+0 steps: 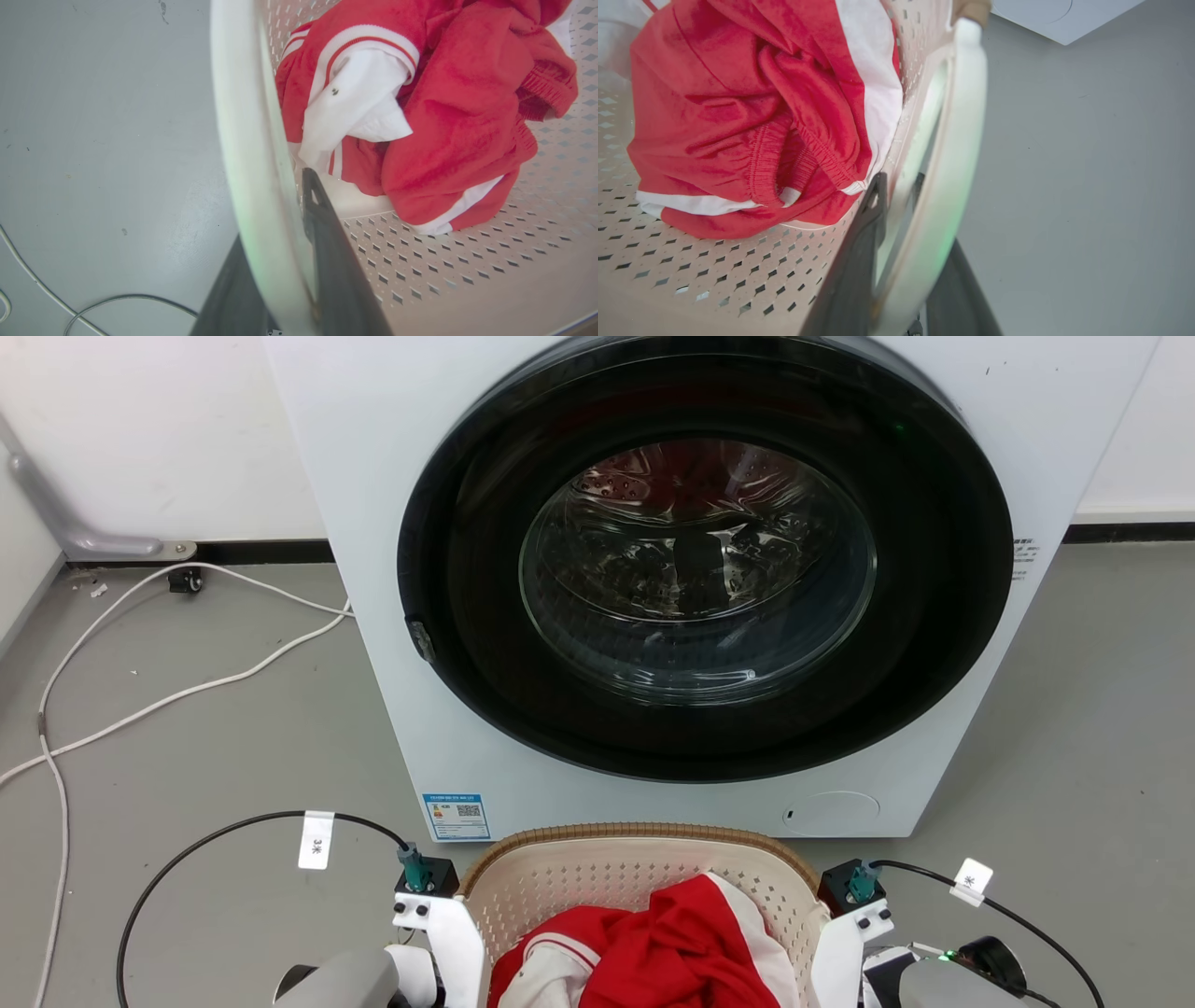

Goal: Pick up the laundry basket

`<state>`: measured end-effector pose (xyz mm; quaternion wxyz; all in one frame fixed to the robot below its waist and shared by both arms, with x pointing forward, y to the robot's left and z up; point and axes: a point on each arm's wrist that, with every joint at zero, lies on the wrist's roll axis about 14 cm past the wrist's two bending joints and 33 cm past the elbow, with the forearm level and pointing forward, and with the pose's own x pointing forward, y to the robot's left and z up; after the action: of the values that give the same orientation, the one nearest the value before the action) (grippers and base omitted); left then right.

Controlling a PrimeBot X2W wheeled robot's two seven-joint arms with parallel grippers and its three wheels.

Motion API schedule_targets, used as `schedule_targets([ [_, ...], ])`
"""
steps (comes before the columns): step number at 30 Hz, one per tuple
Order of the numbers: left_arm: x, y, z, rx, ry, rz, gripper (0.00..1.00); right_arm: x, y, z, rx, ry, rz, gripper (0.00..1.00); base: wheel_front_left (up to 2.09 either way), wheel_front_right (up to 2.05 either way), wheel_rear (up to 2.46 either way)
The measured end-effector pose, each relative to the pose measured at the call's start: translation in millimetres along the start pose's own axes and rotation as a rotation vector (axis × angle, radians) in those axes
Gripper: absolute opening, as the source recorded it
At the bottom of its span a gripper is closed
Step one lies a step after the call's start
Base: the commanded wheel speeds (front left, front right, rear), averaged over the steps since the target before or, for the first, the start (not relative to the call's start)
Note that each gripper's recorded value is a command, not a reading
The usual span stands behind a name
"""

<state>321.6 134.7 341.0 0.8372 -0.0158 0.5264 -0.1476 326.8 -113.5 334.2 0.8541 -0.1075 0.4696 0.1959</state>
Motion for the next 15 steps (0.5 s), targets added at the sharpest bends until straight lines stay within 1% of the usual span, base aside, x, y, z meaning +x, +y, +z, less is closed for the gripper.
schedule_targets([
  [15, 0.7, 0.9, -0.7, -0.001, 0.005, 0.002, 0.0, 0.7, 1.4, -1.9, 0.006, 0.009, 0.008, 0.0, 0.0, 0.0, 0.0],
])
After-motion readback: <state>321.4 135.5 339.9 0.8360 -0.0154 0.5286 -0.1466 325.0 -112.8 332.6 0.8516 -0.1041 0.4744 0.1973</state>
